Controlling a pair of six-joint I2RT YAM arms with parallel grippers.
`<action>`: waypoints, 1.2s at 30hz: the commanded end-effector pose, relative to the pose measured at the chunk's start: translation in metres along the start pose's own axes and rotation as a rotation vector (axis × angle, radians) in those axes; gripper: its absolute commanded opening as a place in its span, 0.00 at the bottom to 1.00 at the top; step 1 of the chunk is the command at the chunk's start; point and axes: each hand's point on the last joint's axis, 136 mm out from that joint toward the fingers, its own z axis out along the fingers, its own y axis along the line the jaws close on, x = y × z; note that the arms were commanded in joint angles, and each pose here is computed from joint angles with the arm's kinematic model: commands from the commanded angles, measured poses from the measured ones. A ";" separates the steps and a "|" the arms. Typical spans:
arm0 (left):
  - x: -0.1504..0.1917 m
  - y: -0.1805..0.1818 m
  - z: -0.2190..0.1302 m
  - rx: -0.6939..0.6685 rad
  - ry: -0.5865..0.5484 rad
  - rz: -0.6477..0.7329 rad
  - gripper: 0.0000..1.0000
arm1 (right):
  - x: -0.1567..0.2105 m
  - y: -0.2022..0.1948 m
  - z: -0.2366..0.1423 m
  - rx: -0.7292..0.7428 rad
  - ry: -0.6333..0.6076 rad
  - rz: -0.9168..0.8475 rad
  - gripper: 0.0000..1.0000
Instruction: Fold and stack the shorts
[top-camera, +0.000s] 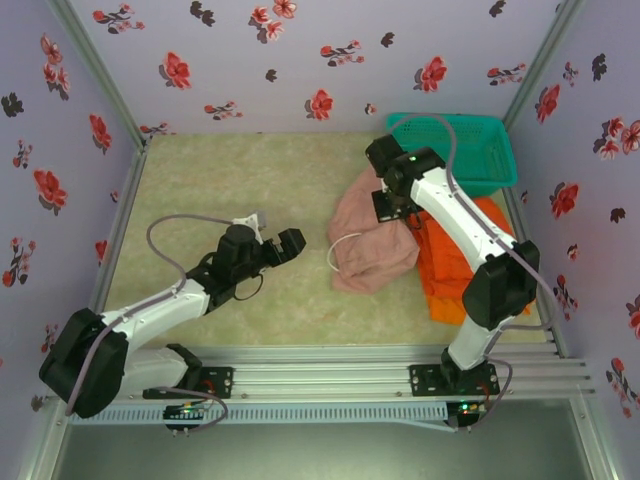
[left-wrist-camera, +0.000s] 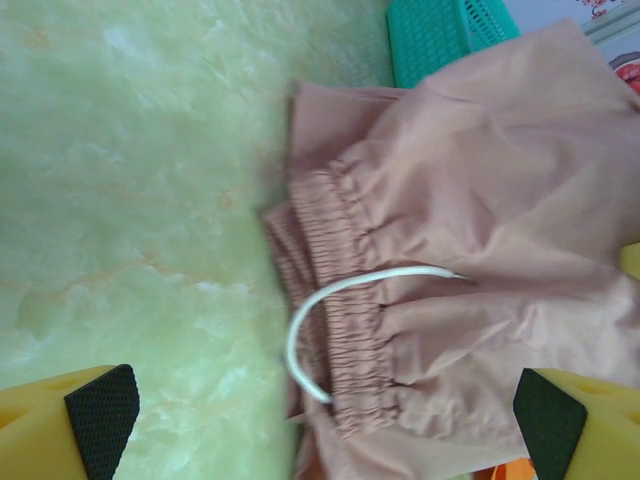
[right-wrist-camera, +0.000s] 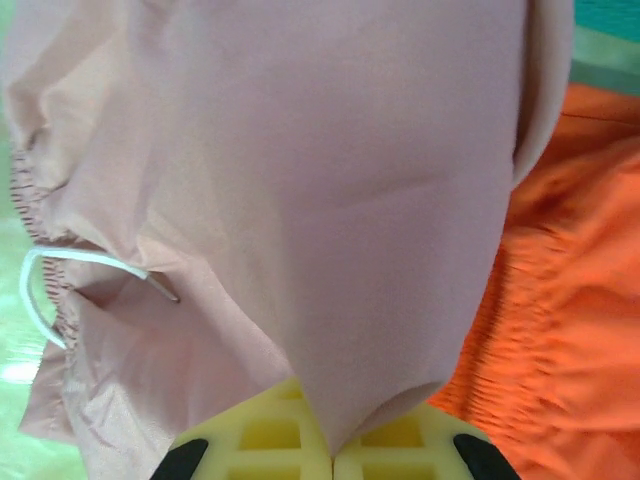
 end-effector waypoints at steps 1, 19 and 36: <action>-0.004 0.004 -0.002 -0.008 -0.023 0.022 0.99 | 0.016 -0.045 -0.028 0.189 0.043 -0.041 0.00; -0.008 0.006 -0.005 0.000 -0.038 0.022 0.99 | 0.014 -0.105 -0.093 0.326 0.002 0.038 0.00; -0.014 0.010 -0.005 -0.023 -0.040 0.023 1.00 | 0.053 -0.218 -0.067 0.703 0.161 0.084 0.00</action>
